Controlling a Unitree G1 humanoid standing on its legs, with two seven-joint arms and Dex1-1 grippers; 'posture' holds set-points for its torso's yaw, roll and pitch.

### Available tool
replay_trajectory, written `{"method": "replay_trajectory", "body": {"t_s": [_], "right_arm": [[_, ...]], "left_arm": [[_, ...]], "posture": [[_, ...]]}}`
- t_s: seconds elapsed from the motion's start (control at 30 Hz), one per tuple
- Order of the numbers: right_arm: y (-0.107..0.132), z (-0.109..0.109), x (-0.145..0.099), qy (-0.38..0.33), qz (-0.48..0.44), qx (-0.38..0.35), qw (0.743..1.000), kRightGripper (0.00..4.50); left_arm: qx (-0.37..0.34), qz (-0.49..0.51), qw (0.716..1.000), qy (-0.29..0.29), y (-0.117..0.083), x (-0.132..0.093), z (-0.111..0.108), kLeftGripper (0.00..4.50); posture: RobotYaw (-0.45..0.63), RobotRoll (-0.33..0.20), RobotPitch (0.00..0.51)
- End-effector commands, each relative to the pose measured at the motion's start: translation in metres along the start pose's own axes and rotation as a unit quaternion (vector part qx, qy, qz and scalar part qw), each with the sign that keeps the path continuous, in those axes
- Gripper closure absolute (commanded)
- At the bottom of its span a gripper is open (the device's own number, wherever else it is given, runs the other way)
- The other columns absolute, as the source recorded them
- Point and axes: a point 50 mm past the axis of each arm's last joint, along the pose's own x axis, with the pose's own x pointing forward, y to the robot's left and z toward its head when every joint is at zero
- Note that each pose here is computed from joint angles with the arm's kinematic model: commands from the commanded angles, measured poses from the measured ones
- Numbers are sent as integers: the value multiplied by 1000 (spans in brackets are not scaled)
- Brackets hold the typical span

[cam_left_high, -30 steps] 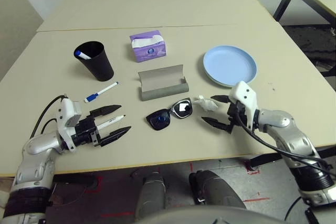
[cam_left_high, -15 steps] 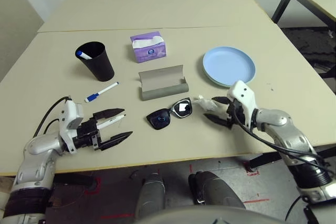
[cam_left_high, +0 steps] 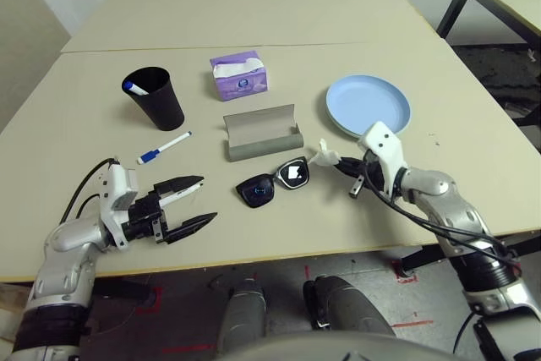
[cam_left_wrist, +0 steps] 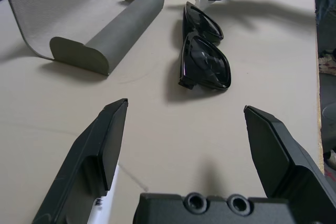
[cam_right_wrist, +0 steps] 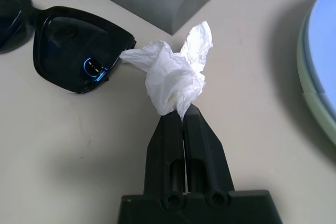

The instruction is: Organize and tidy the items on the table.

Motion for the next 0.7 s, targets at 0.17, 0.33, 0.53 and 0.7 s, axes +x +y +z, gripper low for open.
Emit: {"method": "replay_trajectory", "body": {"t_s": [0.17,0.33,0.53,0.7], "right_arm": [[-59,67,-21,-61,-82,6,995,4450],[-89,68,-24,-28,-140,-10,990,4450],[-111,36,-21,61,-190,3,980,4055],[-118,24,-24,109,-213,6,971,2448]], "left_arm": [[-4,-11,1000,7,-5,4,-6,0],[-4,-8,1000,2,-3,6,-8,0],[-2,-3,1000,-2,-4,6,-11,0],[0,3,1000,-6,-7,6,-9,0]], "posture": [[-47,0,127],[-37,0,124],[-25,0,125],[-20,0,126]]}}
